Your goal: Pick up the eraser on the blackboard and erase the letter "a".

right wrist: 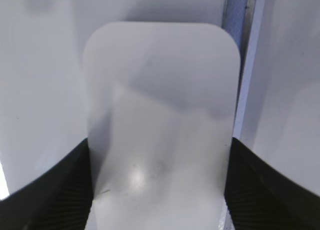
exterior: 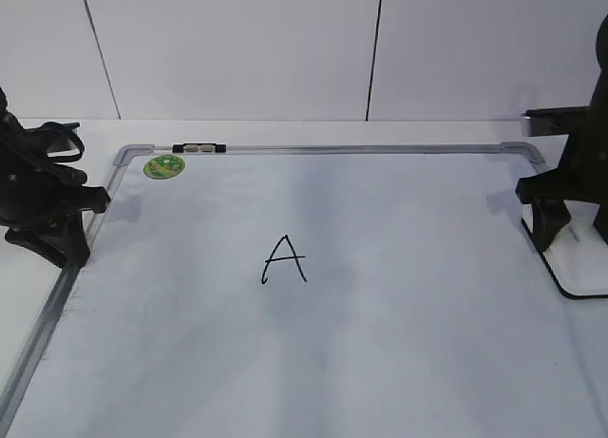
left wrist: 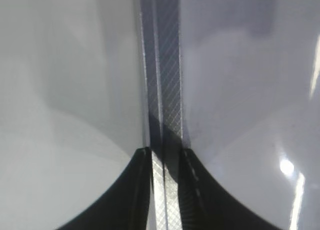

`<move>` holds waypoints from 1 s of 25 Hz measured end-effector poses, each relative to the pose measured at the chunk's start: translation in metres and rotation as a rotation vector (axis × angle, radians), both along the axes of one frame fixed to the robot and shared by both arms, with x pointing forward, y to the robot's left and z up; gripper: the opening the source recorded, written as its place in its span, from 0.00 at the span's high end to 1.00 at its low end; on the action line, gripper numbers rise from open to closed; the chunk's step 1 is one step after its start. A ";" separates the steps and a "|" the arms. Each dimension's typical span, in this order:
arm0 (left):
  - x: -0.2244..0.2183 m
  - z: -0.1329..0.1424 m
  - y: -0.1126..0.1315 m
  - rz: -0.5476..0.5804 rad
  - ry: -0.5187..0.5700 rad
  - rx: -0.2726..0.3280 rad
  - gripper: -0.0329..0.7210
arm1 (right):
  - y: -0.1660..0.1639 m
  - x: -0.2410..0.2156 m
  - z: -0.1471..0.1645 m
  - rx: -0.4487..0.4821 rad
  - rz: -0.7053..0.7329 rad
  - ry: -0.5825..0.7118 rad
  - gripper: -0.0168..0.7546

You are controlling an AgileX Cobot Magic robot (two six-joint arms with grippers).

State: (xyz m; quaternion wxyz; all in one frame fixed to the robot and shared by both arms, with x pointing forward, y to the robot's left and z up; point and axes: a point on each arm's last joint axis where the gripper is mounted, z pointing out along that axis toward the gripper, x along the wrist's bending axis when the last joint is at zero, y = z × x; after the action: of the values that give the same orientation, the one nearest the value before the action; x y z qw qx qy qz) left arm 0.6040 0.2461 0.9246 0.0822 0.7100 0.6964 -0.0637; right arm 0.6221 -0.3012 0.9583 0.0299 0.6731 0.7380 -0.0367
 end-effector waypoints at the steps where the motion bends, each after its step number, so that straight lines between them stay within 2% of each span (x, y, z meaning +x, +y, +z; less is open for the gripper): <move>1: 0.000 0.000 0.000 -0.001 0.000 0.002 0.80 | 0.000 0.000 0.000 0.000 0.000 0.000 0.27; 5: 0.000 0.000 0.000 -0.003 0.000 0.004 0.81 | -0.001 0.000 -0.002 -0.007 0.002 0.012 0.14; 6: 0.000 0.000 0.000 -0.003 0.000 0.004 0.82 | -0.001 0.000 -0.003 -0.008 0.003 0.015 0.13; 13: 0.000 0.000 0.000 -0.005 -0.001 0.005 0.82 | -0.001 0.003 0.001 -0.007 0.001 0.011 0.14; 17: 0.000 0.000 0.001 -0.008 -0.001 0.006 0.81 | 0.002 0.013 0.021 0.024 -0.010 -0.025 0.16; 19: 0.000 0.000 0.001 -0.010 -0.002 0.006 0.77 | 0.004 0.019 0.033 0.045 -0.004 -0.062 0.17; 21: 0.000 0.000 0.001 -0.027 -0.005 0.015 0.66 | 0.006 0.025 0.044 0.066 -0.002 -0.096 0.18; 25: -0.002 -0.002 0.001 -0.035 0.007 0.010 0.28 | 0.008 0.031 0.058 0.083 -0.002 -0.146 0.20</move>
State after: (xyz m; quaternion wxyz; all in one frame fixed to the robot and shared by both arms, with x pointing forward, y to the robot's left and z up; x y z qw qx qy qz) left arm 0.6025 0.2470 0.9230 0.0751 0.7223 0.6845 -0.0639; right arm 0.6534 -0.2935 1.0162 0.0556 0.6752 0.7342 0.0429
